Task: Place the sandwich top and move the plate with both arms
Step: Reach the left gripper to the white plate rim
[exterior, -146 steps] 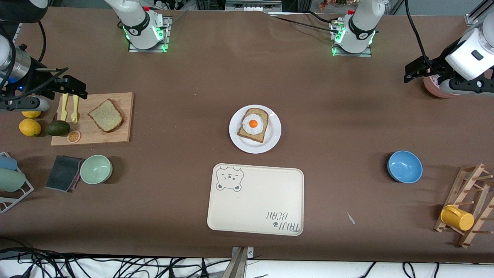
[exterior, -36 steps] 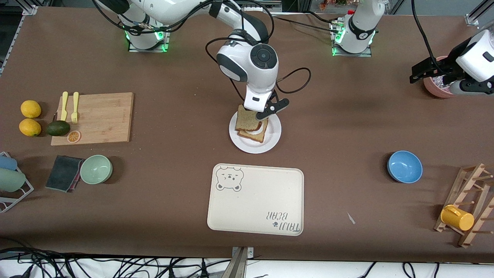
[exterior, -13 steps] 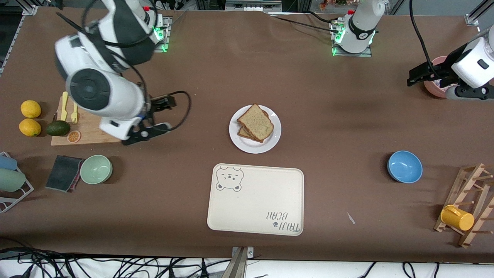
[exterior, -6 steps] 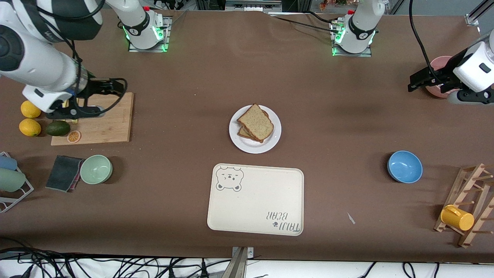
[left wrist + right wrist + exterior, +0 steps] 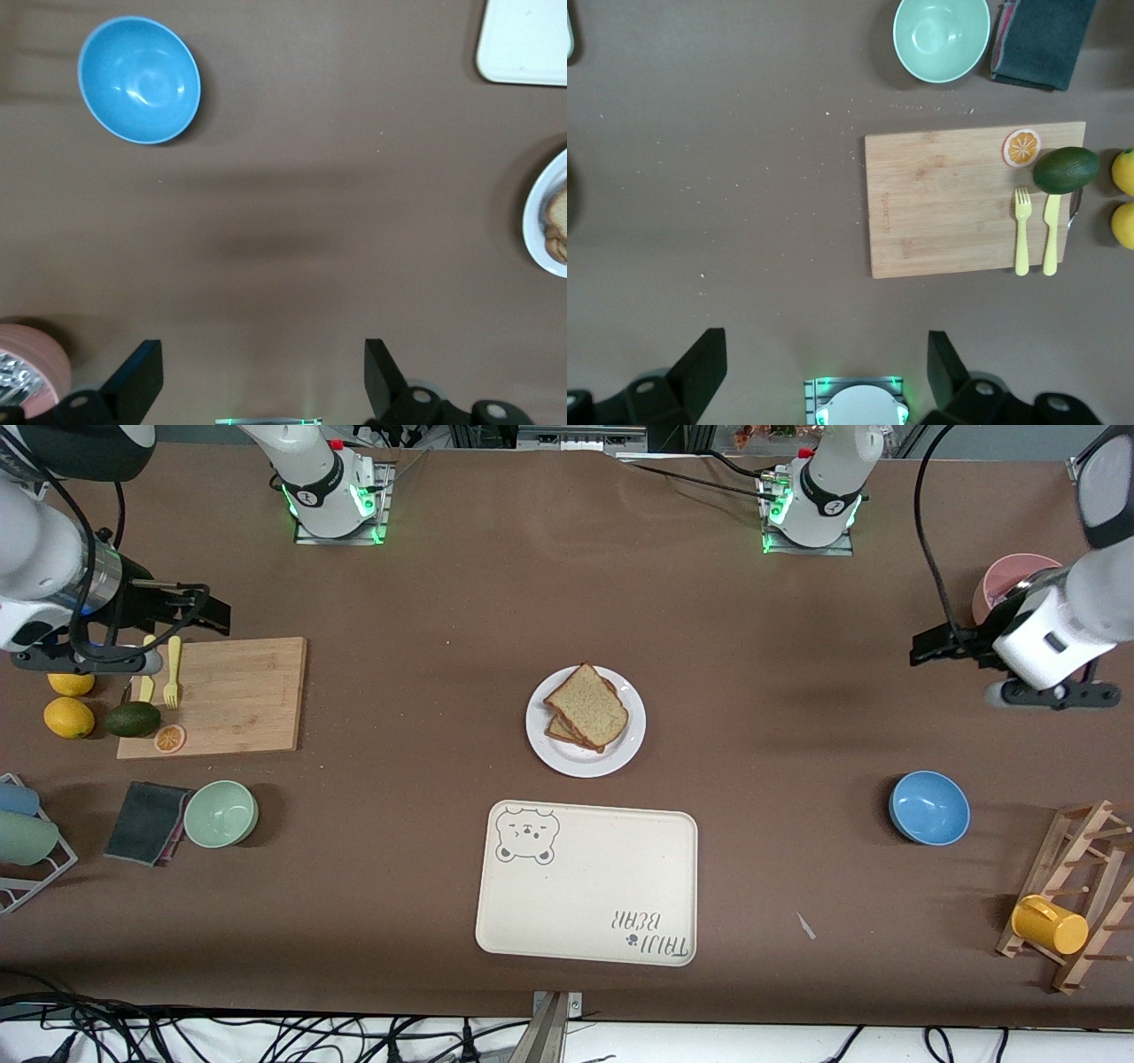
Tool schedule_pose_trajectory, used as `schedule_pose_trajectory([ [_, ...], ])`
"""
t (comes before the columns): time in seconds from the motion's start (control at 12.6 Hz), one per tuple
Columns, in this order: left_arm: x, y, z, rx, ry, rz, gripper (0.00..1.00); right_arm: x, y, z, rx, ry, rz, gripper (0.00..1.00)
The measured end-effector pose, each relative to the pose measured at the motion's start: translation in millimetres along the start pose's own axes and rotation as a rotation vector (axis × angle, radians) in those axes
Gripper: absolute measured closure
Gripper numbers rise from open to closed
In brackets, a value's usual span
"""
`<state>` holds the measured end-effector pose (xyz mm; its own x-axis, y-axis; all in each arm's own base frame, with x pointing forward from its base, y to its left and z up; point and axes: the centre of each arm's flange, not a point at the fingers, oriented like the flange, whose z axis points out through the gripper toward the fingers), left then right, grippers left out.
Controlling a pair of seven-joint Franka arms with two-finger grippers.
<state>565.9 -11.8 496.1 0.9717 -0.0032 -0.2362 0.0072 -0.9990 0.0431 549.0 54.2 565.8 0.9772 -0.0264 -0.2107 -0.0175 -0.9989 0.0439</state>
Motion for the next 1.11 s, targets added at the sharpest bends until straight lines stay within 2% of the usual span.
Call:
schedule_pose_trajectory([
  [0.24,16,6,31,-0.001,-0.018,0.012,0.0,0,23,-4,0.028,0.008,0.037,0.0],
  [0.48,28,41,50,0.004,0.032,0.065,0.0,6,33,-9,0.039,0.061,0.04,0.0],
  [0.79,36,78,127,-0.093,0.108,0.066,0.0,12,35,-12,0.04,0.116,-0.009,0.0],
  [0.95,36,94,157,-0.145,0.106,0.051,0.0,13,34,-12,0.041,0.123,-0.01,0.0],
  [1.11,42,117,185,-0.235,0.095,0.016,0.0,16,34,-12,0.042,0.142,-0.011,0.0],
])
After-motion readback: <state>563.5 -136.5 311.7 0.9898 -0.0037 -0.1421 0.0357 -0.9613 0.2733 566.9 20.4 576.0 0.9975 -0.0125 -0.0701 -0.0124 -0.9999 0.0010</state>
